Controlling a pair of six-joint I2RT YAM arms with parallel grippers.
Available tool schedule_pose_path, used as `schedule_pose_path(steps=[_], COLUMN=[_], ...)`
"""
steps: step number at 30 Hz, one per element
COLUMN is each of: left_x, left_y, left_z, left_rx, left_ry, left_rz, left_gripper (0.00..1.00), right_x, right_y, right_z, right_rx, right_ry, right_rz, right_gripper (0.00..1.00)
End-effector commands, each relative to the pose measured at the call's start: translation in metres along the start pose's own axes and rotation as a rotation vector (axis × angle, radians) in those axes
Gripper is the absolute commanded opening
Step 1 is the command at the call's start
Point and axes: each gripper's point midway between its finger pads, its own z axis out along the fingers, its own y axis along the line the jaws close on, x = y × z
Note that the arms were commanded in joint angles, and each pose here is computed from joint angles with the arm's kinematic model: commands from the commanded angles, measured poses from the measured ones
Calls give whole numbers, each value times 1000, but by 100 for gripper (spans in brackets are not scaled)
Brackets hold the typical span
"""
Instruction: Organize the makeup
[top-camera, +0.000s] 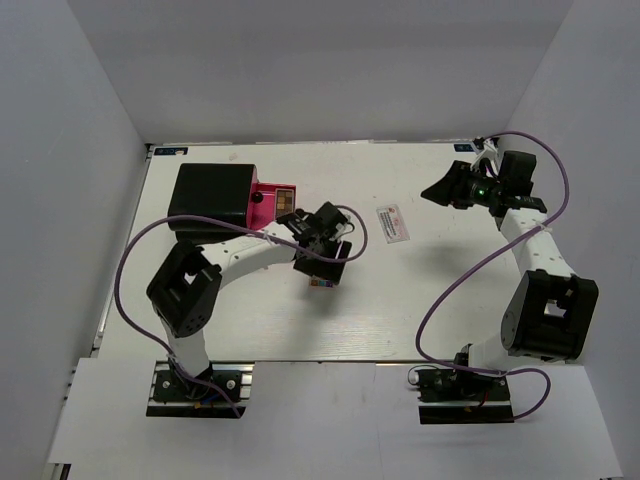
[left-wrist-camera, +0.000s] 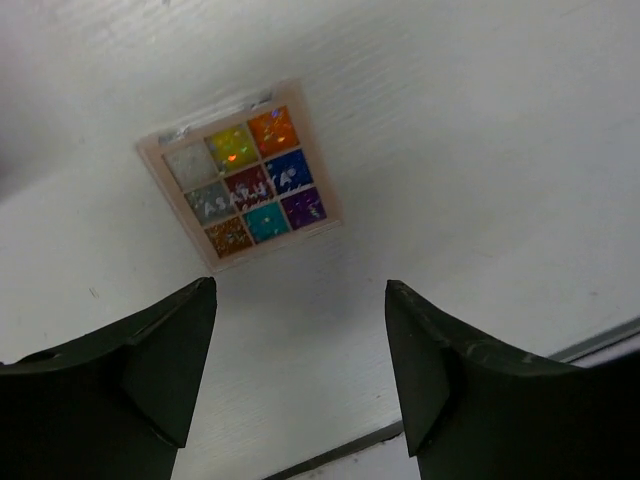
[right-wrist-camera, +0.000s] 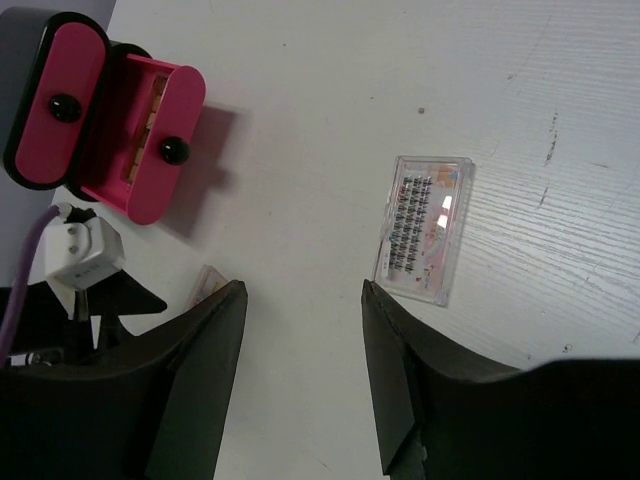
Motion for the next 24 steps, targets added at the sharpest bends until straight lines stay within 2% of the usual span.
schedule_pose_path(steps=[1,3,4,7,13,24], left_x=[8,10,10,13,18,10], left_y=[17,22,23,22,28,27], left_z=[-1,6,9,22,41,50], left_rx=[-153,-209,-214,-227,-265,-297], left_ry=[-19,-28,-28,-22,-2,-21], left_rz=[-97,-107,-111,-108,-113,-118], left_gripper=[79,80,85,87,88,88], right_x=[-7,-6,-6,-5,-4,-2], right_y=[6,7,6,5,4,4], right_z=[1,2,1,1,2,2], right_rx=[-24,-25,-22,-19,-20,-21], right_ry=[-8,-4,-6,-4,-2,3], right_rz=[-29,-28,-27,-26,-24,-20], right_gripper=[56,57,57,58,58,58])
